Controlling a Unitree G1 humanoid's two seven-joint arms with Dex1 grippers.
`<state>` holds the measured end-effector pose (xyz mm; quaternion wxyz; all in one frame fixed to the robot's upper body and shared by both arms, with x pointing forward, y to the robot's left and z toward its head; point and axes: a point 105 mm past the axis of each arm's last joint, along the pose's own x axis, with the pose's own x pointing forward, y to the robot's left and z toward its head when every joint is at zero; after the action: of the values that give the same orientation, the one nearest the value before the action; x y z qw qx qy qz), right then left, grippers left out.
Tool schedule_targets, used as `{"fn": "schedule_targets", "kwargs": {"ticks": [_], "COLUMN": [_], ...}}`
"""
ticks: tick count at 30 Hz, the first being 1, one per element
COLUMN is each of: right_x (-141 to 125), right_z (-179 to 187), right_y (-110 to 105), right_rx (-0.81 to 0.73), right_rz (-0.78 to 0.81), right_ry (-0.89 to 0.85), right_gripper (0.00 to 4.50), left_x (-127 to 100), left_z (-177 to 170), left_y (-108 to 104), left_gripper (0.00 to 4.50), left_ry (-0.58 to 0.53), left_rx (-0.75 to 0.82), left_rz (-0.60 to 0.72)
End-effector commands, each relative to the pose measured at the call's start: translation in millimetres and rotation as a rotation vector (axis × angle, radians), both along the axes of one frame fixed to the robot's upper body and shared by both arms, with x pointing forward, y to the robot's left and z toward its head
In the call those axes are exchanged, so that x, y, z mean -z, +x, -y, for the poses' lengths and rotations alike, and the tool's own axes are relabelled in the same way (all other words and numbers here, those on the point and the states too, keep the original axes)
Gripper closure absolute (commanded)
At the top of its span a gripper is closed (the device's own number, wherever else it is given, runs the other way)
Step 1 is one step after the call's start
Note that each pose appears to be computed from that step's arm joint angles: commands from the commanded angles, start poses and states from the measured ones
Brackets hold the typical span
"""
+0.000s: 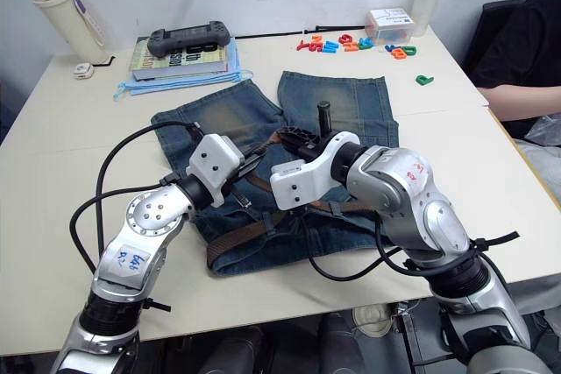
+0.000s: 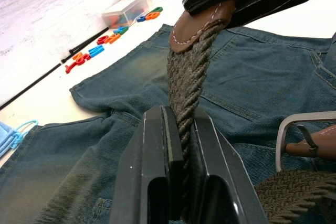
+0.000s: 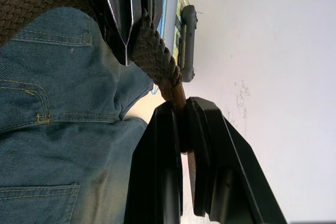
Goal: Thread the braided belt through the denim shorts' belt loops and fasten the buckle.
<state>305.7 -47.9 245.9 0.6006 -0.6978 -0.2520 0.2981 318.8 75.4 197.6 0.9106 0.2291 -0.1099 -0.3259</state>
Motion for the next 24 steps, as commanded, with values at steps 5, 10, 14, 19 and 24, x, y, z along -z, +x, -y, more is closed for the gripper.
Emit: {"fn": "schedule_targets", "kwargs": {"ticks": [5,10,14,19,24], "right_x": [-10,-22,-31,-1,55], "right_z": [-2,4,17,52,69], "right_y": [-7,-6,-9,-9,-12], "right_rx": [0.003,0.044,0.079,0.230,0.412], "right_rz": [-0.050,-0.092,-0.175,-0.447,-0.746], "right_ry": [0.147,0.308,0.455,0.613,0.774], "right_gripper": [4.50,2.35,0.90,0.90,0.90], "left_x": [-17,-14,-12,-22,-31], "left_z": [0,-1,-2,-10,-18], "left_y": [-1,-1,-2,1,1], "left_gripper": [4.45,4.50,4.50,4.50,4.50], "left_ry": [-0.144,-0.203,-0.244,-0.370,-0.511], "left_rx": [0.014,0.020,0.030,0.026,0.045], "left_rz": [-0.017,-0.070,-0.103,-0.137,-0.166]}}
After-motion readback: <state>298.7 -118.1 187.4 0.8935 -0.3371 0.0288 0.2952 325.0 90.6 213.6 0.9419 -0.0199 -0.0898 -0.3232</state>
